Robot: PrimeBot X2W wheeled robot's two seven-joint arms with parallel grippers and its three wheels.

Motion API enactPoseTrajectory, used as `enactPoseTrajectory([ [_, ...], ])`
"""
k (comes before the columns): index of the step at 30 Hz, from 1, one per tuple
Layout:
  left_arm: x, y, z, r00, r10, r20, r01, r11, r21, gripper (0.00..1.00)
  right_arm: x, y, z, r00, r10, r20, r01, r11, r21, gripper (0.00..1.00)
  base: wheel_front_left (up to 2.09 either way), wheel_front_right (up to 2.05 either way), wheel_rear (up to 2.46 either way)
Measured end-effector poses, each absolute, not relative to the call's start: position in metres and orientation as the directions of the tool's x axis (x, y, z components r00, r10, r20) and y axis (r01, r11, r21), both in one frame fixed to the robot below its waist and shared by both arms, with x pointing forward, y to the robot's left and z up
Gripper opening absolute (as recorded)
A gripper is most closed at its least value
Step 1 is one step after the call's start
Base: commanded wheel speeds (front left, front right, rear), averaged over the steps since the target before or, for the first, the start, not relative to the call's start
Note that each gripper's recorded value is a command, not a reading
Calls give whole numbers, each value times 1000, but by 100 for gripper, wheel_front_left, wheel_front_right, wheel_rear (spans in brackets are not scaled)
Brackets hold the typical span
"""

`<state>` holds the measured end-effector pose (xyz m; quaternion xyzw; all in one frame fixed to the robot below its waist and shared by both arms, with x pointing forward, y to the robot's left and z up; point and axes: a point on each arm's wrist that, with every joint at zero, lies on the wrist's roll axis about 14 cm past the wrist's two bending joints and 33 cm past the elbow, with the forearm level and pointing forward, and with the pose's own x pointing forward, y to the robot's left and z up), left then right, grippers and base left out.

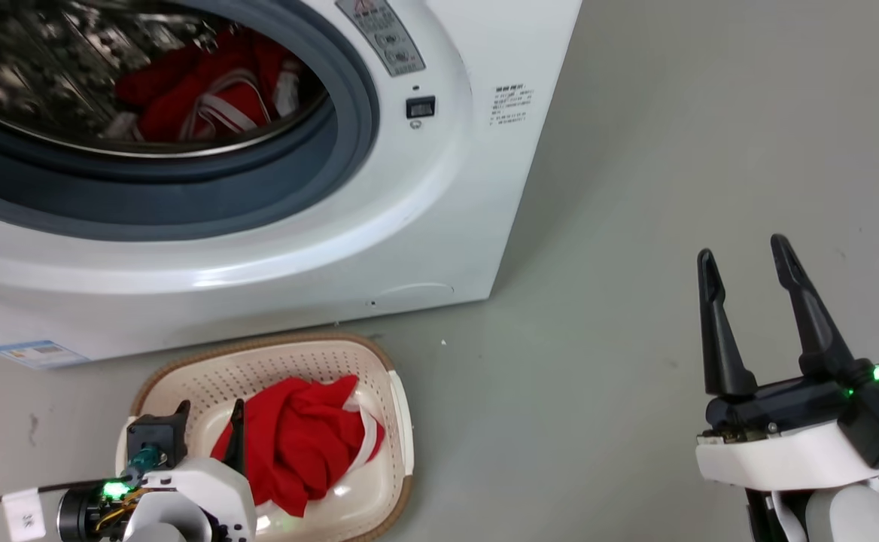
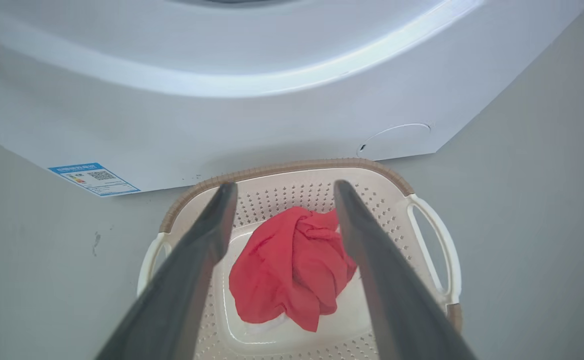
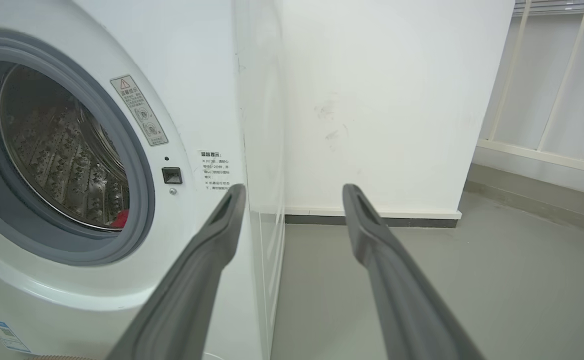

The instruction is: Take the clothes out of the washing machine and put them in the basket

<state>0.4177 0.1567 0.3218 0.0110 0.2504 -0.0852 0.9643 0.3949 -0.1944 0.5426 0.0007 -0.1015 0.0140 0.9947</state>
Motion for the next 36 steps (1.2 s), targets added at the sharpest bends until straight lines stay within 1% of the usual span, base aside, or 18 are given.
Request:
enactPoseTrajectory([
  [5, 424, 159, 358, 918, -137, -371, 136, 990, -29, 100, 386, -192, 552, 974, 31, 225, -32, 999, -1, 100, 0, 0, 0],
  [13, 444, 158, 406, 970, -128, -207, 126, 992, -23, 100, 379, -193, 556, 972, 27, 234, -28, 1000, -1, 100, 0, 0, 0],
  [16, 462, 158, 423, 981, -129, -143, 127, 992, -22, 100, 380, -194, 555, 973, 24, 231, -25, 1000, -2, 100, 0, 0, 0],
  [24, 528, 151, 466, 988, -153, 6, 153, 988, -4, 100, 391, -194, 552, 974, 27, 226, -28, 1000, -1, 100, 0, 0, 0],
  [29, 571, 144, 471, 981, -191, 27, 190, 981, 25, 100, 401, -197, 550, 975, 22, 223, -23, 1000, 3, 100, 0, 0, 0],
  [36, 637, 132, 468, 973, -231, -11, 231, 972, 47, 100, 420, -202, 540, 978, 12, 208, -15, 1000, 12, 100, 0, 0, 0],
])
